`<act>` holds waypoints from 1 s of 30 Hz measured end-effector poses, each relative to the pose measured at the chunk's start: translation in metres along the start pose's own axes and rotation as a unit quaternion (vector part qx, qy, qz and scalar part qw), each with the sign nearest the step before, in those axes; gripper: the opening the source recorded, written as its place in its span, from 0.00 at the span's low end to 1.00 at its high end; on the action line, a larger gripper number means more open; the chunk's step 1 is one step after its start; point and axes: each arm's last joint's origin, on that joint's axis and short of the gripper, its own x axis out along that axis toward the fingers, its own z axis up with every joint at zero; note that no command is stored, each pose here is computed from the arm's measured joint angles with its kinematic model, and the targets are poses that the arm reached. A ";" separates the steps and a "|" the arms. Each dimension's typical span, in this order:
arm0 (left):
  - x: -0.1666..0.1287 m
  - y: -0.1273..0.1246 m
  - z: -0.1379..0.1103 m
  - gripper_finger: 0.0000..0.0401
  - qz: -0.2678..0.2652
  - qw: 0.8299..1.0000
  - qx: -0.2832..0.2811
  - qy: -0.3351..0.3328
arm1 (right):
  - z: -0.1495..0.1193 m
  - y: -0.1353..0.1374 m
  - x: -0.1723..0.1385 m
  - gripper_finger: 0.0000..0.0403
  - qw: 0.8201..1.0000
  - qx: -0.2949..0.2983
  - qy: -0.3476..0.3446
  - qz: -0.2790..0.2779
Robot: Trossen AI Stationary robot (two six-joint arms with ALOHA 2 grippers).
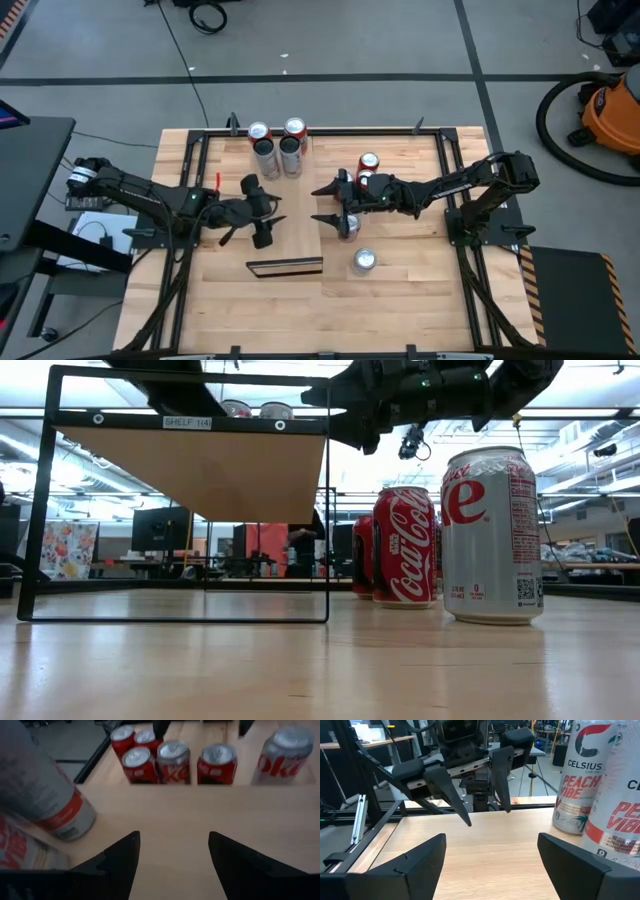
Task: Place canned beverage on shelf
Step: Put the white-pink soda can on the shelf and align it with the other white-pink soda can
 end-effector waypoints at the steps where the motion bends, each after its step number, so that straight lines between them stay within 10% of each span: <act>1: 0.000 0.000 0.001 0.61 -0.001 1.000 -0.003 -0.004 | 0.000 0.000 0.000 0.79 1.000 0.000 0.001 0.000; 13: -0.021 0.006 0.053 0.56 0.016 1.000 -0.024 -0.005 | 0.001 0.001 0.002 0.77 1.000 -0.013 0.013 -0.024; 22: -0.027 0.013 0.082 0.55 0.048 0.996 0.072 0.007 | -0.001 0.000 0.002 0.77 0.999 -0.018 0.028 -0.028; 30: -0.037 0.035 0.106 0.68 0.063 0.996 0.068 -0.010 | -0.005 -0.023 0.000 0.77 0.996 -0.034 0.051 -0.061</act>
